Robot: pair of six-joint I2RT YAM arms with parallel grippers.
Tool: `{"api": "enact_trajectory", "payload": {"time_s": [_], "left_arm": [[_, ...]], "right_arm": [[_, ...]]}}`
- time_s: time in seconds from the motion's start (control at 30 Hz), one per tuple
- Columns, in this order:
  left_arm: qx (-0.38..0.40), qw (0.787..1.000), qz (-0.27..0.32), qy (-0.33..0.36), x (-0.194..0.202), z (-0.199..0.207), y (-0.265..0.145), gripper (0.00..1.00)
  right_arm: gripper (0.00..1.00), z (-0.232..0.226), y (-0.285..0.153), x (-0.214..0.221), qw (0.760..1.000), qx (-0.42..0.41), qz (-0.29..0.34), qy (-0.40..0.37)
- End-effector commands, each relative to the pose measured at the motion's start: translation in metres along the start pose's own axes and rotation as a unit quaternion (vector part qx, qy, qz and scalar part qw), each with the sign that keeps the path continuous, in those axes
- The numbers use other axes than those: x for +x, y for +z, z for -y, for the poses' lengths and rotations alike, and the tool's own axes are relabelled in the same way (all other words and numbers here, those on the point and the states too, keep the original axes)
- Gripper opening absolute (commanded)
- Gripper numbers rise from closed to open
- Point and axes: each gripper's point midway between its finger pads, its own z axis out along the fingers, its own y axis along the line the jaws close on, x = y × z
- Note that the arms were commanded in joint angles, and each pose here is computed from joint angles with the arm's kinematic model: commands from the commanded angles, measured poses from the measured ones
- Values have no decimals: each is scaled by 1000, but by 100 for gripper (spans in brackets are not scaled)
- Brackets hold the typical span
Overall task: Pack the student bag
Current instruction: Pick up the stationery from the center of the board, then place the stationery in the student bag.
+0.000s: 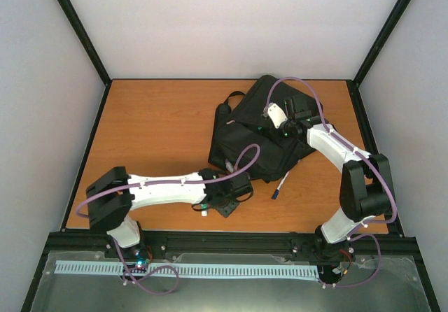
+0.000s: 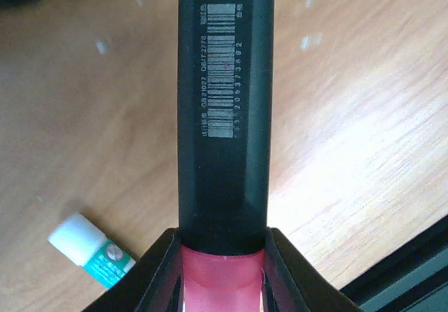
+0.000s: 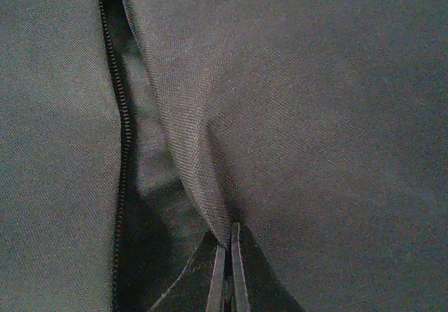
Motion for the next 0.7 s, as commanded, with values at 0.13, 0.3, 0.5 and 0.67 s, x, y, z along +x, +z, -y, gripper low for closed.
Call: {"api": "enact_trajectory", "payload": {"time_s": [0.13,0.3,0.5,0.67], "left_arm": [[18,993,115,-34,-86,-25,-49,19],[36,986,150,-60,-129,-47,-52,18],[93,981,152,-79,-170,-66,-43,18],[111,981,140,-77,-190,-70,-25,18]], "right_arm": [[3,-12,-6,-11,999,-33,17,3],[3,-12,-11,-14,999,-32,27,2],[3,-12,-14,-17,999,-30,33,1],[3,-12,-19,-20,999,-27,42,-4]]}}
